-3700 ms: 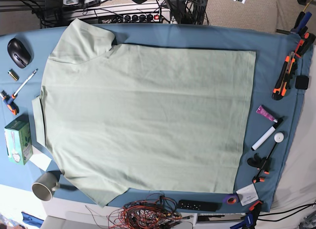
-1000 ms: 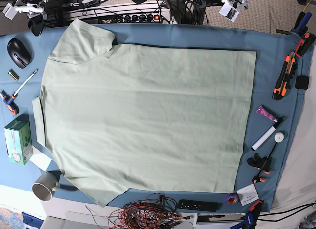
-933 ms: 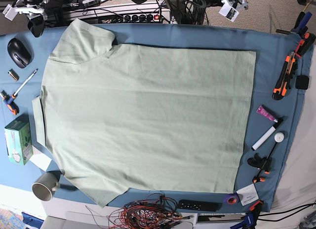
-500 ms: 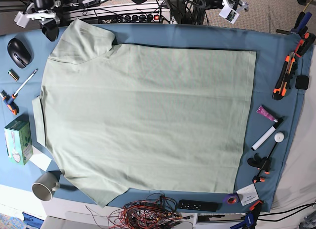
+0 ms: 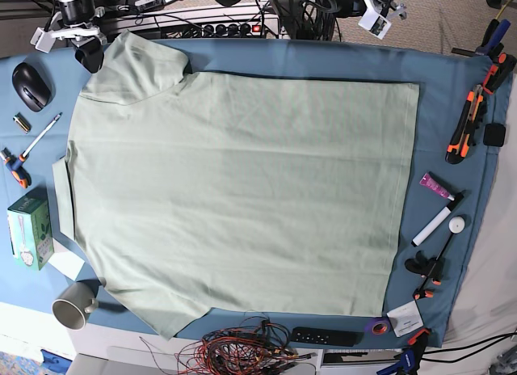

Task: Fold the T-shirt properly
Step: 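Move the right gripper to the shirt shoulder by the collar and grasp, then move the left gripper to the opposite shirt corner and grasp it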

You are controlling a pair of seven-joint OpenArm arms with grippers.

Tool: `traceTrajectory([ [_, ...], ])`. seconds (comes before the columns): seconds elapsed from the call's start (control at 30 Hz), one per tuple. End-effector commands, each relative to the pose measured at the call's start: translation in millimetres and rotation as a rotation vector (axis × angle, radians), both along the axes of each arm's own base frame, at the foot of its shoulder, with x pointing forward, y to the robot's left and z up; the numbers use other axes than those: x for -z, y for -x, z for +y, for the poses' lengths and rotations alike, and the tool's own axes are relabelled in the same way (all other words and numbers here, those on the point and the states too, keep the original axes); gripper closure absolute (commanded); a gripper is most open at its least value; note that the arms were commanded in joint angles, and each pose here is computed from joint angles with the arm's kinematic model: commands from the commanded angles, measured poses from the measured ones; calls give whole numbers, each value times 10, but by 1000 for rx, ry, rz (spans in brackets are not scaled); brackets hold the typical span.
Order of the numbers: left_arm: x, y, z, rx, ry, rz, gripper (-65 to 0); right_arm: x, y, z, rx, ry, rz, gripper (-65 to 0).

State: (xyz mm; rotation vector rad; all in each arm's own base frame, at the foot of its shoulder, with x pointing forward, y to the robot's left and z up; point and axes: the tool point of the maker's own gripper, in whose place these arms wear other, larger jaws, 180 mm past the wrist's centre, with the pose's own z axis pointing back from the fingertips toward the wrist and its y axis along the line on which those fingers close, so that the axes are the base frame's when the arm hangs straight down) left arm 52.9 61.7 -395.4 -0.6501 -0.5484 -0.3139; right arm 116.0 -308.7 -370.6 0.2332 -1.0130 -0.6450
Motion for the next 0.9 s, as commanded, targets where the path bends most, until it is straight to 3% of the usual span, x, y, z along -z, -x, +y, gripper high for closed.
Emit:
traceTrajectory([
  [0.0, -74, -30, -32, -3, 28, -20, -158, -62, 3, -59, 4, 15, -25, -203],
  [0.3, -82, -91, -33, -1, 27, -35, -158, 128, 117, 0, 23, -94, -8, -203],
  [0.87, -104, -168, -39, -7, 37, -52, -158, 189, 125, 142, -33, -130, 24, -203],
])
